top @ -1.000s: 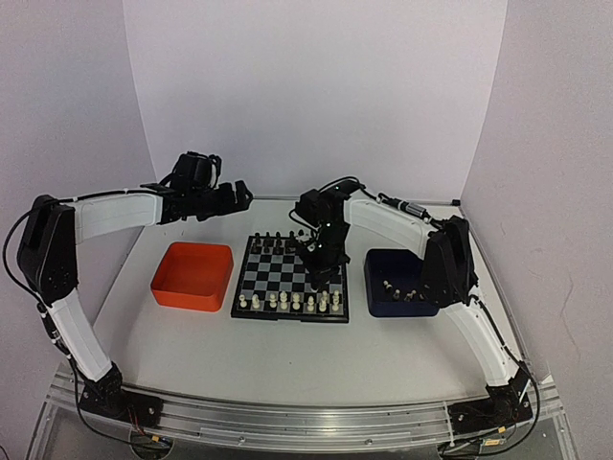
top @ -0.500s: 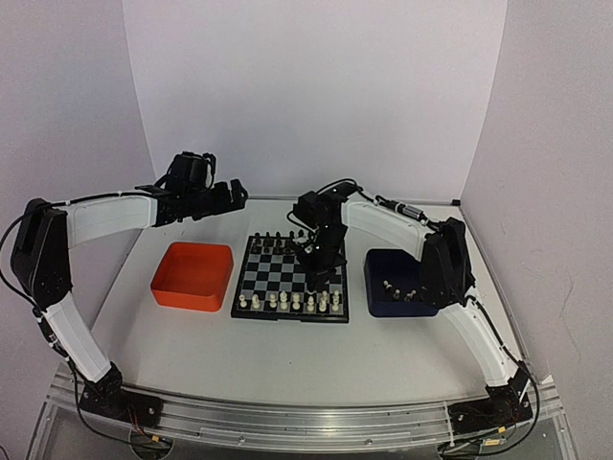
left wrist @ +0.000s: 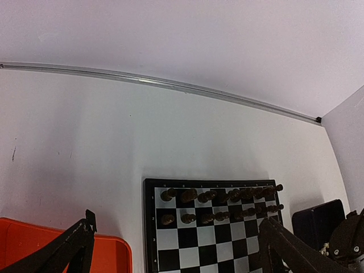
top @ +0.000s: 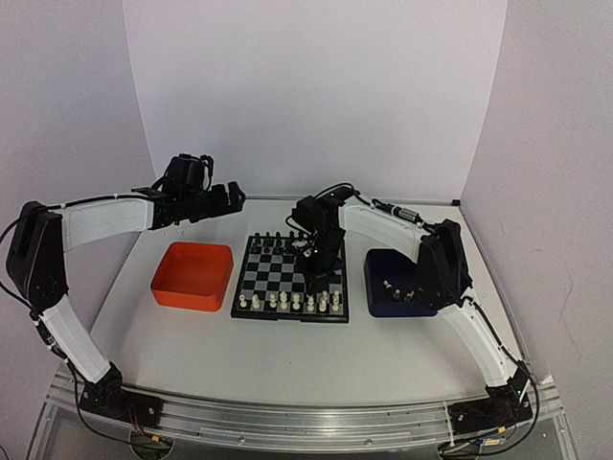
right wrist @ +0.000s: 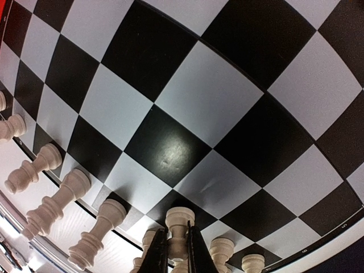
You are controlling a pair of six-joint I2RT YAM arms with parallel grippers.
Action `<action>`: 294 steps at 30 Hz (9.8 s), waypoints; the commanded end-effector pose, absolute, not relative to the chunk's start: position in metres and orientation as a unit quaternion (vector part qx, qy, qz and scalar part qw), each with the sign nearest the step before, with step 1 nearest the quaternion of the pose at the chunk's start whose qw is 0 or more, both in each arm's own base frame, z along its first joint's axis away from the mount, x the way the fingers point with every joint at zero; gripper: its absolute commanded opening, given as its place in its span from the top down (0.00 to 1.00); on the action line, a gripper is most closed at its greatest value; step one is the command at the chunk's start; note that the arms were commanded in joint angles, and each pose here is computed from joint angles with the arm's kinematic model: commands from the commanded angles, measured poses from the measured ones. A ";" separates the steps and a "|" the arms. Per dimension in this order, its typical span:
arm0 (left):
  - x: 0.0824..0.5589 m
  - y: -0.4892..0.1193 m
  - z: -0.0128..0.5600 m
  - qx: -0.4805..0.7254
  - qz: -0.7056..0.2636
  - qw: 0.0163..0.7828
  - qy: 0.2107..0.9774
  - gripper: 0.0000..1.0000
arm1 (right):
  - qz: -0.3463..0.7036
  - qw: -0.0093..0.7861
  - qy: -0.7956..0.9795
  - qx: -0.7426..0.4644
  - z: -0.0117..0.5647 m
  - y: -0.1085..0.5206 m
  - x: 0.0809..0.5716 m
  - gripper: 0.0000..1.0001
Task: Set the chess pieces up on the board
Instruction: Place the chess piece on the chessboard, then pick up the chess piece from the storage box, then place the chess piece on the chessboard, then pick up the chess piece from the storage box.
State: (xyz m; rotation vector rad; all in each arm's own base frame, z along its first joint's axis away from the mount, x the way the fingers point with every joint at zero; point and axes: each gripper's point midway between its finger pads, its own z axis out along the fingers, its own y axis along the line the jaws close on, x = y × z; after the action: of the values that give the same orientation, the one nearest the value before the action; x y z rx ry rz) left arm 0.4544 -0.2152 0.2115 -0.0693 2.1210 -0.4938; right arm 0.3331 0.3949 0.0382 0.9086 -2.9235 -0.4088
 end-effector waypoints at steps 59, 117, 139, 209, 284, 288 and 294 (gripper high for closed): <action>0.535 -0.252 0.268 -0.022 -0.219 0.518 0.827 0.00 | -0.021 -0.009 -0.991 0.130 0.065 0.190 0.356 0.36; 0.530 -0.252 0.259 -0.031 -0.229 0.496 0.837 0.00 | -0.099 -0.097 -0.983 0.117 0.152 0.208 0.386 1.00; 0.430 -0.217 0.248 -0.021 -0.259 0.474 0.842 0.00 | -0.159 -0.028 -0.950 0.268 0.142 0.380 0.319 1.00; 0.376 -0.176 0.243 -0.034 -0.223 0.481 0.847 0.00 | -0.173 0.007 -0.945 0.277 0.050 0.430 0.329 0.86; 0.531 -0.274 0.265 0.034 -0.265 0.507 0.820 0.00 | 0.083 0.059 -0.992 0.077 0.041 0.109 0.344 0.47; 0.533 -0.279 0.262 0.033 -0.274 0.499 0.822 0.00 | 0.085 0.068 -0.991 0.083 0.036 0.107 0.342 0.54; 0.531 -0.277 0.260 0.025 -0.274 0.497 0.823 0.00 | 0.085 0.084 -0.988 0.095 0.028 0.106 0.336 0.66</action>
State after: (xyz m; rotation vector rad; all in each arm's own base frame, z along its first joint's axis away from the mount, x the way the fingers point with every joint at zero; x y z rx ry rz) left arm 0.5268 -0.2764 0.2407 0.0631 2.0357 -0.6431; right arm 0.3469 0.1120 0.0386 0.2549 -3.0152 0.2240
